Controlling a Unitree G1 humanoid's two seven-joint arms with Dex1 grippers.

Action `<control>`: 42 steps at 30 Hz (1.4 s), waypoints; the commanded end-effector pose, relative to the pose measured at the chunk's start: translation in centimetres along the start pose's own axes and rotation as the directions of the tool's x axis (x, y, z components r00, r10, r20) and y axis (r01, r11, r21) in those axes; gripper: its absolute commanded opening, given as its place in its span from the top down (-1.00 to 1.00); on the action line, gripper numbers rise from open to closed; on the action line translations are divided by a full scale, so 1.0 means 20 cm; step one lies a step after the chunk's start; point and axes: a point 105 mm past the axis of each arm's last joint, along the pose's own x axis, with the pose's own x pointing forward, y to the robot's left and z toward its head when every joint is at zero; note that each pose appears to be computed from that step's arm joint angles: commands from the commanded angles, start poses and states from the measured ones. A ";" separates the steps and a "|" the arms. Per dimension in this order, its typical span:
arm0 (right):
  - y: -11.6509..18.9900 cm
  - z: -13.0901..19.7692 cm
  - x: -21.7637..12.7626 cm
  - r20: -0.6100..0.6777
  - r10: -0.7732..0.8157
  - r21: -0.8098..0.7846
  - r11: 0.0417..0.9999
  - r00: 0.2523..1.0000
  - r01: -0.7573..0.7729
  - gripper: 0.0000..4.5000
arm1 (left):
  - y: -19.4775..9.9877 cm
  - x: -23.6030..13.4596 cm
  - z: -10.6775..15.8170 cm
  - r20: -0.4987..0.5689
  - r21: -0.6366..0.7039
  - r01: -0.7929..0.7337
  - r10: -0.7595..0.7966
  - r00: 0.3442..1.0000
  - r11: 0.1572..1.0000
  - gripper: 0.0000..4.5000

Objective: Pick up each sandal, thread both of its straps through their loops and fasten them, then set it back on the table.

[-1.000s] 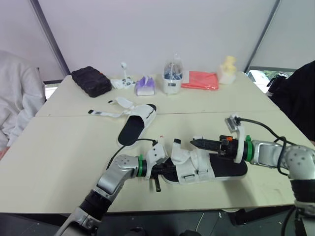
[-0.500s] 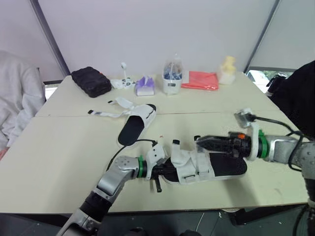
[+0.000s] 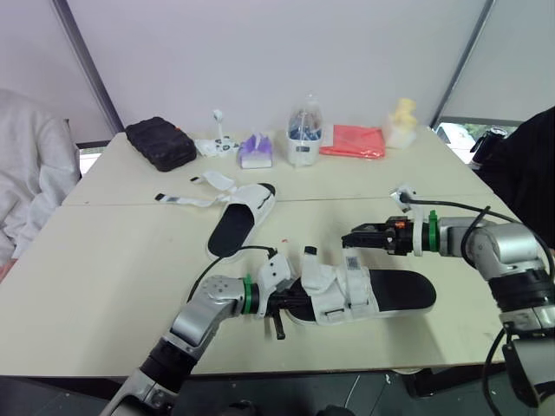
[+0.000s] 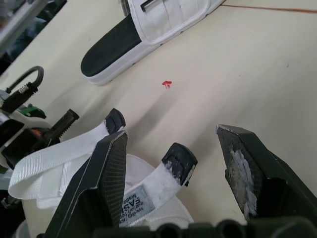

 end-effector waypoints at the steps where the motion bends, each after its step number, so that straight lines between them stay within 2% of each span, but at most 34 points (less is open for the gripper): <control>1: 0.03 0.03 0.01 -0.017 0.031 -0.040 0.999 0.999 -0.032 -0.13 | 0.00 -0.01 -0.12 -0.081 -0.060 -0.032 0.027 0.996 0.998 1.00; 2: 0.03 0.03 0.01 -0.021 0.031 -0.043 0.999 0.999 -0.032 -0.01 | 0.00 -0.01 -0.12 -0.081 -0.060 -0.034 0.029 0.996 0.998 1.00; 4: 0.03 0.03 0.02 -0.017 0.040 -0.044 0.998 0.999 -0.040 0.39 | 0.00 -0.01 -0.12 -0.081 -0.061 -0.037 0.032 0.996 0.997 1.00; 5: 0.04 0.03 0.02 -0.015 0.048 -0.047 0.998 0.999 -0.049 0.67 | 0.00 -0.01 -0.12 -0.080 -0.061 -0.038 0.033 0.996 0.997 1.00; 7: 0.05 0.04 0.02 -0.009 0.052 -0.052 0.997 0.999 -0.053 0.99 | 0.01 -0.01 -0.12 -0.080 -0.061 -0.039 0.034 0.996 0.997 1.00; 17: 0.18 0.16 -0.07 0.168 0.214 -0.006 0.976 0.962 -0.216 0.99 | 0.00 -0.01 -0.12 -0.087 -0.044 -0.028 0.025 0.996 0.999 1.00; 22: 0.18 0.14 -0.06 0.180 0.207 -0.002 0.978 0.962 -0.210 0.99 | 0.00 -0.01 -0.12 -0.087 -0.043 -0.024 0.020 0.996 0.999 1.00; 25: 0.19 0.20 -0.07 0.244 0.218 -0.002 0.974 0.945 -0.224 0.99 | 0.00 -0.01 -0.12 -0.086 -0.045 -0.025 0.021 0.996 0.999 1.00; 31: 0.13 0.13 -0.02 0.175 0.155 0.010 0.987 0.972 -0.159 0.99 | 0.00 -0.01 -0.12 -0.086 -0.049 -0.027 0.023 0.996 0.998 1.00; 36: 0.00 0.01 0.08 0.054 0.015 0.020 1.000 0.998 -0.016 0.99 | 0.01 -0.01 -0.12 -0.083 -0.053 -0.034 0.029 0.996 0.998 1.00; 42: -0.08 -0.10 0.13 -0.070 -0.065 0.038 0.997 0.995 0.068 0.99 | 0.02 -0.01 -0.13 -0.082 -0.056 -0.048 0.044 0.996 0.997 1.00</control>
